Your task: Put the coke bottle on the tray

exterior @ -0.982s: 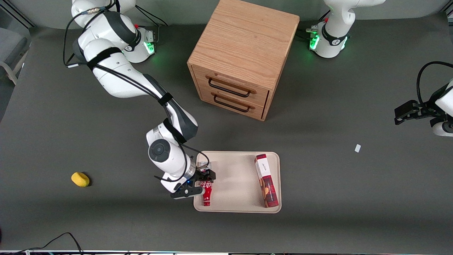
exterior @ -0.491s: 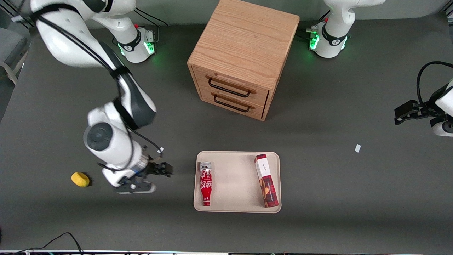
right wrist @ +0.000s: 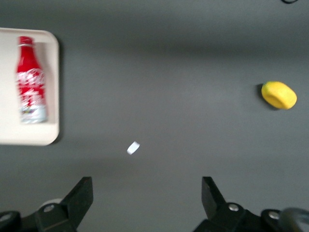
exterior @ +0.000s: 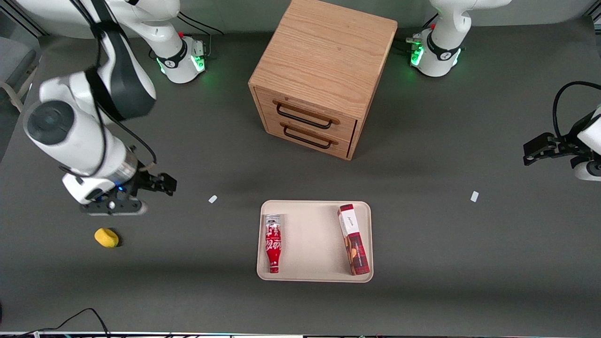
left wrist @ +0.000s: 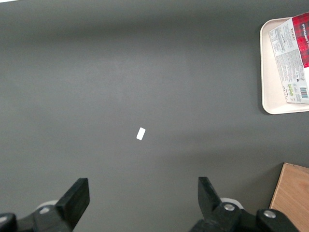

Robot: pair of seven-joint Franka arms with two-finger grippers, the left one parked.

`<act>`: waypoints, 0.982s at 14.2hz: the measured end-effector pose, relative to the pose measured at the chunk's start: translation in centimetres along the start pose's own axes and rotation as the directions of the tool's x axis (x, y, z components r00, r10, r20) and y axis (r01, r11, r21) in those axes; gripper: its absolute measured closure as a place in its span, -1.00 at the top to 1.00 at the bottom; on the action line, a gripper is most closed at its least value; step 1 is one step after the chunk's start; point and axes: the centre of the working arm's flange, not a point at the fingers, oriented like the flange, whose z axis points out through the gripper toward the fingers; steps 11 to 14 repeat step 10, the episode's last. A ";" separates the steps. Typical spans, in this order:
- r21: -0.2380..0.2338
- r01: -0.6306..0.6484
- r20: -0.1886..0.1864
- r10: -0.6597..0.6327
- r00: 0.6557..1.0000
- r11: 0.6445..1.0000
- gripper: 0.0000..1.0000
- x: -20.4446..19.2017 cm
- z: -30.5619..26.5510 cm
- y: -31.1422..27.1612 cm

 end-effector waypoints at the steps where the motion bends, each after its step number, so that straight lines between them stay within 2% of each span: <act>1: 0.030 -0.017 -0.005 0.018 1.000 0.999 1.00 -1.1 -1.4 1.5; 3: 0.056 -0.046 -0.031 0.048 0.998 0.997 1.00 -3.3 -4.1 4.4; 5: 0.054 -0.064 -0.052 0.067 0.996 0.996 1.00 -5.3 -6.1 6.2; 8: 0.068 -0.079 -0.044 0.082 0.996 0.995 1.00 -6.7 -7.0 8.0; 14: 0.070 -0.088 -0.039 0.091 0.995 0.994 1.00 -6.7 -7.0 8.6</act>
